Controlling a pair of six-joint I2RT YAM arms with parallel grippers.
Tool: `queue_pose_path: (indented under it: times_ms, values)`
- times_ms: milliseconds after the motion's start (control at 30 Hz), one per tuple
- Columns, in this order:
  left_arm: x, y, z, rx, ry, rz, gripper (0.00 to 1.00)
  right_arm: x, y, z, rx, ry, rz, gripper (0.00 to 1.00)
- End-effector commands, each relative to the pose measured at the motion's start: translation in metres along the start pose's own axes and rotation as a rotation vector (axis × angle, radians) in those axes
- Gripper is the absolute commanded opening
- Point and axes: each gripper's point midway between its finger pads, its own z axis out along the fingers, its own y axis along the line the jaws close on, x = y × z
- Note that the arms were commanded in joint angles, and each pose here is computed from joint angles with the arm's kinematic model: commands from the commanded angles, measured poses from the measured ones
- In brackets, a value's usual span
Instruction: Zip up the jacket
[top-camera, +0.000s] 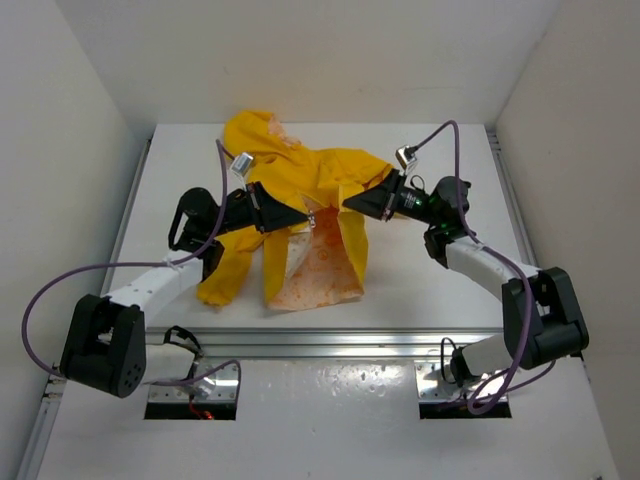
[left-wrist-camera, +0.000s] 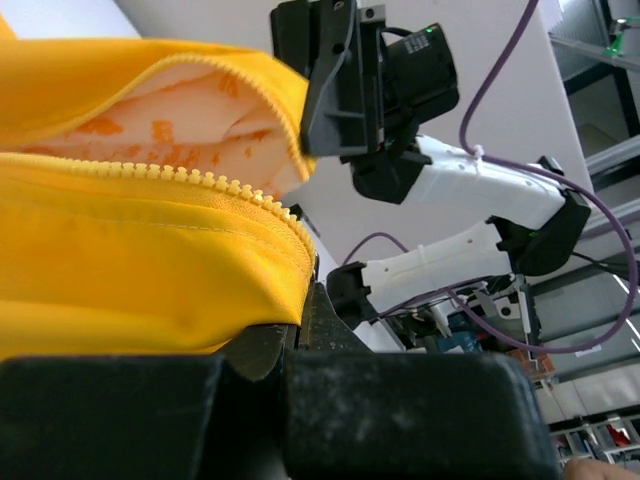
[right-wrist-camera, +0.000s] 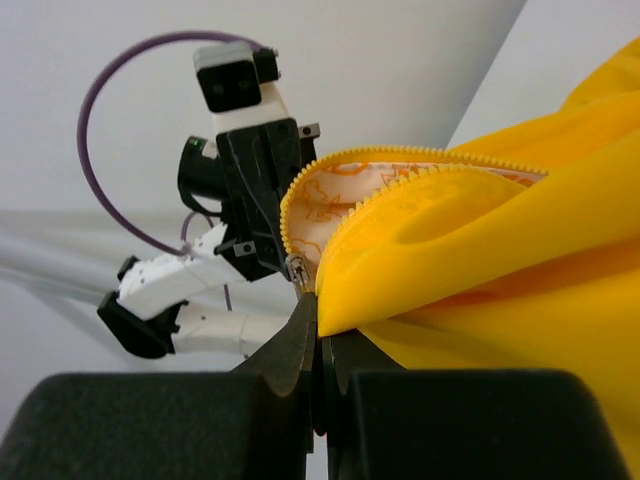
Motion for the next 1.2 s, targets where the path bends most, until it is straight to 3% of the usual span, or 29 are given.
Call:
queue_pose_path:
  times_ms: [0, 500, 1167]
  values:
    - [0.0, -0.035, 0.005, 0.115, 0.007, 0.088, 0.0, 0.011, 0.035, 0.0, -0.132, 0.03, -0.209, 0.0]
    - [0.022, -0.051, 0.014, 0.198, 0.103, 0.138, 0.0, 0.027, 0.054, 0.013, -0.263, 0.075, -0.418, 0.0]
    - [0.022, -0.055, 0.02, 0.228, 0.108, 0.153, 0.0, 0.033, 0.065, 0.018, -0.299, 0.091, -0.43, 0.0]
